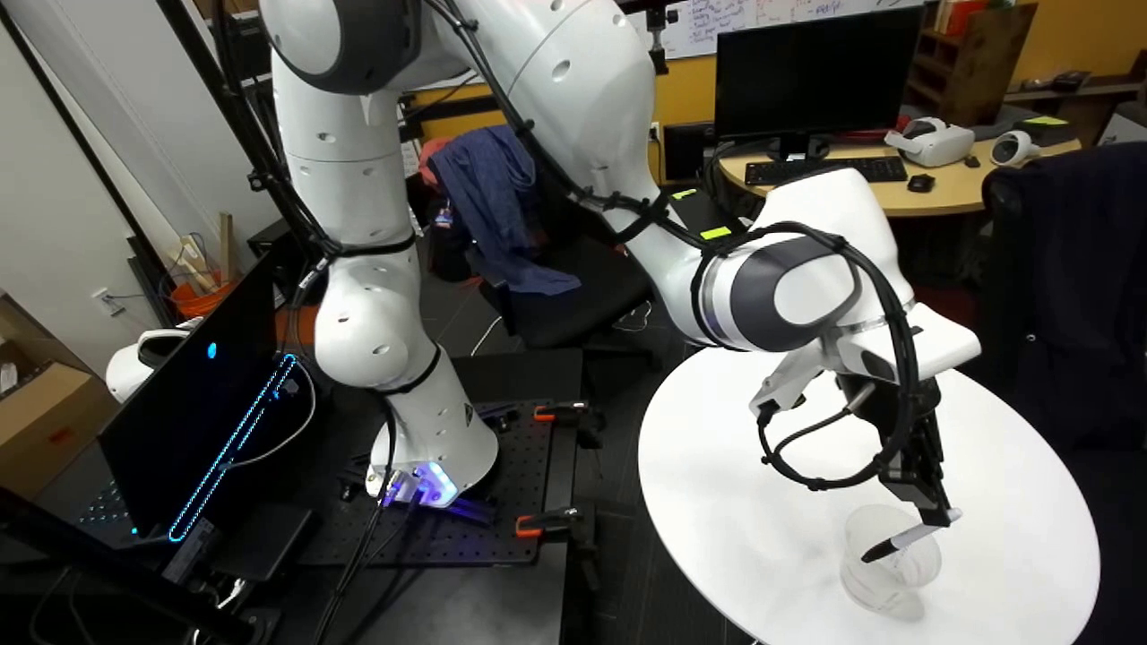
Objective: Put the marker on the table
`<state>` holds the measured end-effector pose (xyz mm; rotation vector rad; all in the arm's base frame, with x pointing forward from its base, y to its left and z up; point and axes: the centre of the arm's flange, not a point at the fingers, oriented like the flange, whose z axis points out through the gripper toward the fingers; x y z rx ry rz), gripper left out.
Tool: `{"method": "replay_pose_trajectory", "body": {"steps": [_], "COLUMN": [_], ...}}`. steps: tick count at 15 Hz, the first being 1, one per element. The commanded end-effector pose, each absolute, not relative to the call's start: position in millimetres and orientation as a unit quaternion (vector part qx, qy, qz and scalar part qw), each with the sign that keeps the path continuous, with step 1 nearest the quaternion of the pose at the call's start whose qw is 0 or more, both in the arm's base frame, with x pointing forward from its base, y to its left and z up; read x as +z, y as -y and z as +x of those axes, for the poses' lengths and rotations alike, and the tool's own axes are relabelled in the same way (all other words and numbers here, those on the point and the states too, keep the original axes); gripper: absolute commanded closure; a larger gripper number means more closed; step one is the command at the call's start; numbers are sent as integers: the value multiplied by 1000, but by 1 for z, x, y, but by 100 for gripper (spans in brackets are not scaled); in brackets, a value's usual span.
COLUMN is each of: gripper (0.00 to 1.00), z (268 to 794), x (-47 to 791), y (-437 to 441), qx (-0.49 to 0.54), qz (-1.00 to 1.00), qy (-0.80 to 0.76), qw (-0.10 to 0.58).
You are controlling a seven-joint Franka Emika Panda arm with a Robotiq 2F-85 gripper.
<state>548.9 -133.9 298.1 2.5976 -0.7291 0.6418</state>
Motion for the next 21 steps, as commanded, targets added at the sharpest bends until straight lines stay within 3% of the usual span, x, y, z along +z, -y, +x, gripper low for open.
{"method": "replay_pose_trajectory", "body": {"steps": [1, 11, 21], "gripper": [97, 97, 97], "z": [526, 533, 548], "x": [317, 340, 328], "y": [118, 79, 24], "qx": [272, 357, 337], "qz": [913, 906, 930], "qy": [247, 162, 74], "qw": [176, 159, 129]}}
